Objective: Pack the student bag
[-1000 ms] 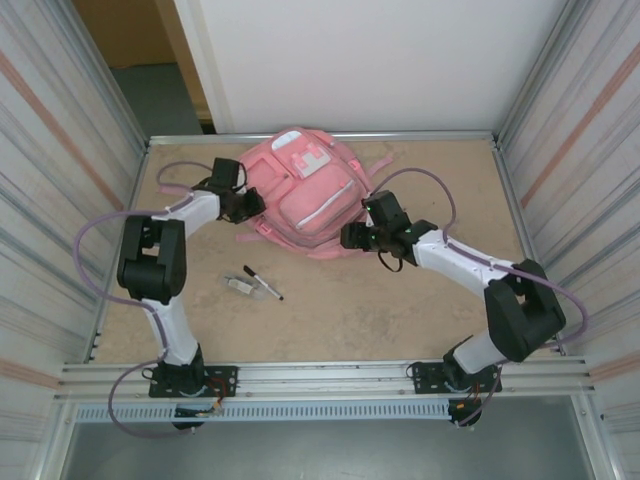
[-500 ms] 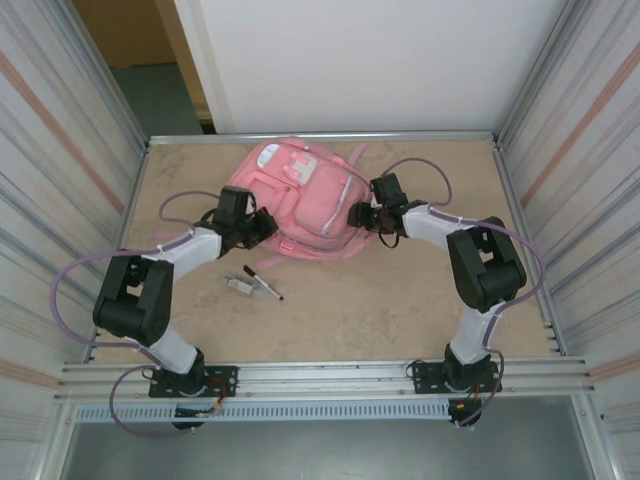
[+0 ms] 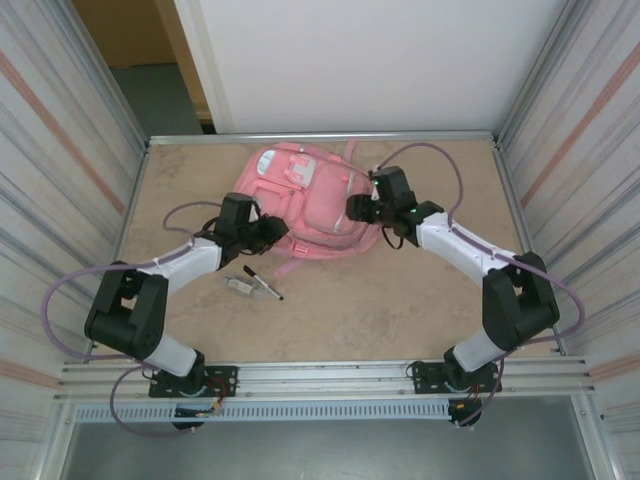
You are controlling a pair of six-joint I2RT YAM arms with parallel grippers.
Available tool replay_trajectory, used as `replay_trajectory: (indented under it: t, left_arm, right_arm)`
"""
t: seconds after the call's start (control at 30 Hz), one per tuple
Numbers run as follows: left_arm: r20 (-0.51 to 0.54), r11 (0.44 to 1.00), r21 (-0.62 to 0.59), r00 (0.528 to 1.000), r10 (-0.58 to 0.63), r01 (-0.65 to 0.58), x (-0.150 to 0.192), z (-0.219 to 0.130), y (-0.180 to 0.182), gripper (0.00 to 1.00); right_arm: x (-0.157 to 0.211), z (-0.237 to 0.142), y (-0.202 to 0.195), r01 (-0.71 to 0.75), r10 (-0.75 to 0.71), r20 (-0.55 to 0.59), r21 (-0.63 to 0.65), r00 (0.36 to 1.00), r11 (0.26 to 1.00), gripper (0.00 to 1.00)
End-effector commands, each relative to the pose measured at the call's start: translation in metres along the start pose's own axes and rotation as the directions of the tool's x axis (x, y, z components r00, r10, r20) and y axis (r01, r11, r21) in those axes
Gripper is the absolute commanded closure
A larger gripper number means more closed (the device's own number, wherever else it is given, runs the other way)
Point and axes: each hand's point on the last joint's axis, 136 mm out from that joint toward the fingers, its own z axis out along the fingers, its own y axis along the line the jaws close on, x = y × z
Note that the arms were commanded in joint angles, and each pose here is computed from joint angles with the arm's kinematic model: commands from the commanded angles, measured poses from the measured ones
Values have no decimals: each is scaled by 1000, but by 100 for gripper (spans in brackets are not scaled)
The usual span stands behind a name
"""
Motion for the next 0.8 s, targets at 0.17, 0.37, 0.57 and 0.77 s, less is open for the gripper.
replay_trajectory:
  t: [0.17,0.37,0.57,0.77]
  left_arm:
    - [-30,999,-32,1000,-2,1,-9,-16,16,60]
    - [-26,998,-57,999,31,-32,-14,-14,16,49]
    - [-31,986,-151,997,67,-71,-23,-9,30,48]
    - [-129,985,-156,990,59,-79,-19,10,32,60]
  right_arm:
    - [44,-21,95,676,-647,203,-147,735,722,34]
    - [63,1,137,935,-805,496,-44,327,352,33]
    - [76,32,152,981,-877,453,21,161,192,37]
    - [81,53,147,985,-907,409,94,97,148,42]
